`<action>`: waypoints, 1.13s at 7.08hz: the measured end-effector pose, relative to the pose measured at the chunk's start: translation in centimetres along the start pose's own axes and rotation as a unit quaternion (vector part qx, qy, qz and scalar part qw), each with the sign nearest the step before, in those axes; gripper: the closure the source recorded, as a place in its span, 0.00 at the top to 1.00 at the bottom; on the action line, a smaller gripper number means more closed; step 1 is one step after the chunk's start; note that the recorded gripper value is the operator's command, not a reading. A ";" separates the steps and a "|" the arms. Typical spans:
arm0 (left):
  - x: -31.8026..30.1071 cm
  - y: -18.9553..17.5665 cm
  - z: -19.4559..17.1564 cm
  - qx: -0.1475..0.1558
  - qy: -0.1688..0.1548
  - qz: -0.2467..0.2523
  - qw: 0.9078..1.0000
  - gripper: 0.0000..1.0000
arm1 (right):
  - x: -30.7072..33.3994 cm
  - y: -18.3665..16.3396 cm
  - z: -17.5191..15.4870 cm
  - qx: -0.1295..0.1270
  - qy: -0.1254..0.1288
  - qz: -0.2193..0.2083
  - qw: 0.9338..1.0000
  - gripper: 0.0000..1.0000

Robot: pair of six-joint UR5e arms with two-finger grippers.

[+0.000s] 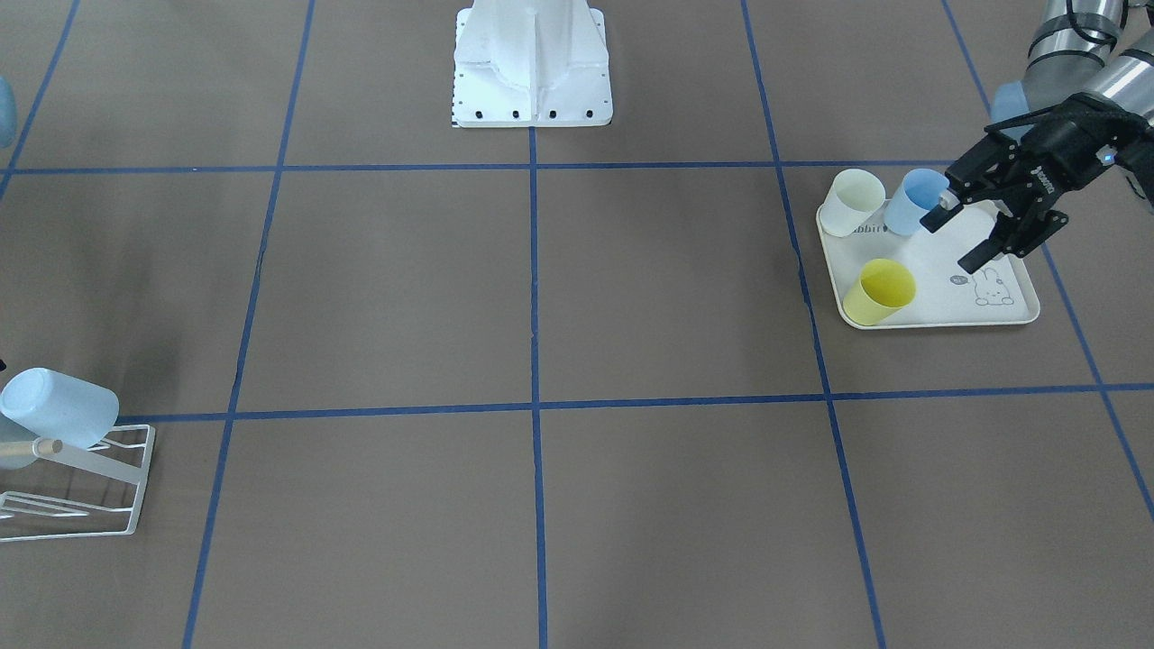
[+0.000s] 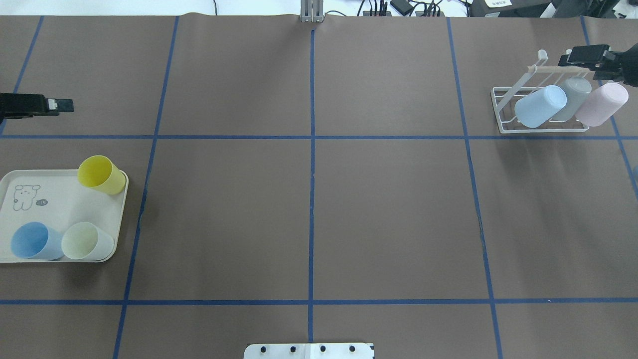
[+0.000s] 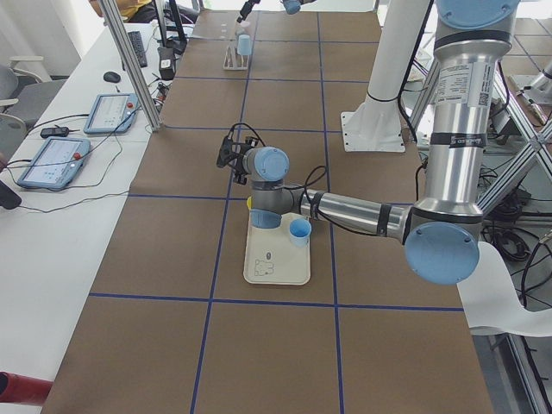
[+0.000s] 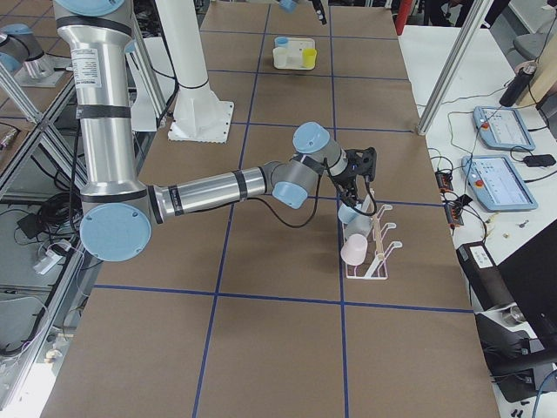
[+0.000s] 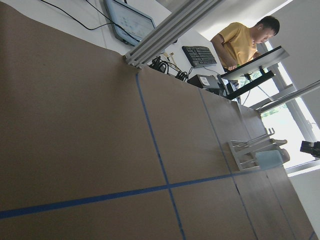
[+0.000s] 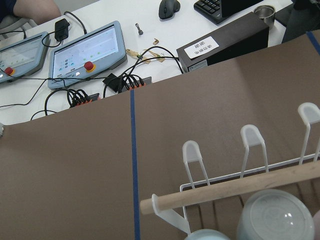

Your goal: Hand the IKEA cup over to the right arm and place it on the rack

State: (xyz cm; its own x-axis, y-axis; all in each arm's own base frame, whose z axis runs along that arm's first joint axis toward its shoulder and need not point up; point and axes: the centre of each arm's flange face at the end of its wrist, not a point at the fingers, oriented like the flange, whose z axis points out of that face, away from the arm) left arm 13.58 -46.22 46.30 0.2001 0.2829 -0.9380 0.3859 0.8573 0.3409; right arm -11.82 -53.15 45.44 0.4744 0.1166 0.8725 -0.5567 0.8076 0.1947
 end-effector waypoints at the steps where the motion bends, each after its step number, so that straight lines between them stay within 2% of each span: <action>1: -3.2 1.2 -1.5 -0.003 -0.052 0.018 0.998 0.89 | -0.5 0.2 0.0 -0.002 -0.004 -0.003 1.000 1.00; 3: -7.2 3.6 -3.2 -0.023 -0.141 0.008 0.990 0.90 | -1.0 0.5 0.1 -0.004 -0.007 -0.006 1.000 1.00; 5: -9.0 7.3 -5.7 -0.058 -0.195 -0.014 0.979 0.95 | -1.5 1.1 0.7 -0.005 -0.006 -0.010 1.000 1.00; 6: -9.8 9.2 -6.9 -0.071 -0.213 -0.027 0.974 0.98 | -1.8 1.5 1.1 -0.004 -0.005 -0.013 1.000 1.00; 8: -9.6 12.7 -7.0 -0.105 -0.222 -0.056 0.968 0.98 | -2.3 2.2 1.5 -0.003 -0.005 -0.018 1.000 1.00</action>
State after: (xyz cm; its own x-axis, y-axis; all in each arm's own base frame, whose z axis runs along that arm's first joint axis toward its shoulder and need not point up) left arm 10.28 -35.08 59.19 0.5532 0.0102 -0.8330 0.2449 0.9537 0.1743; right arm -15.17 -52.53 44.56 0.4867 0.0820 0.8697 -0.5353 0.8148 0.2227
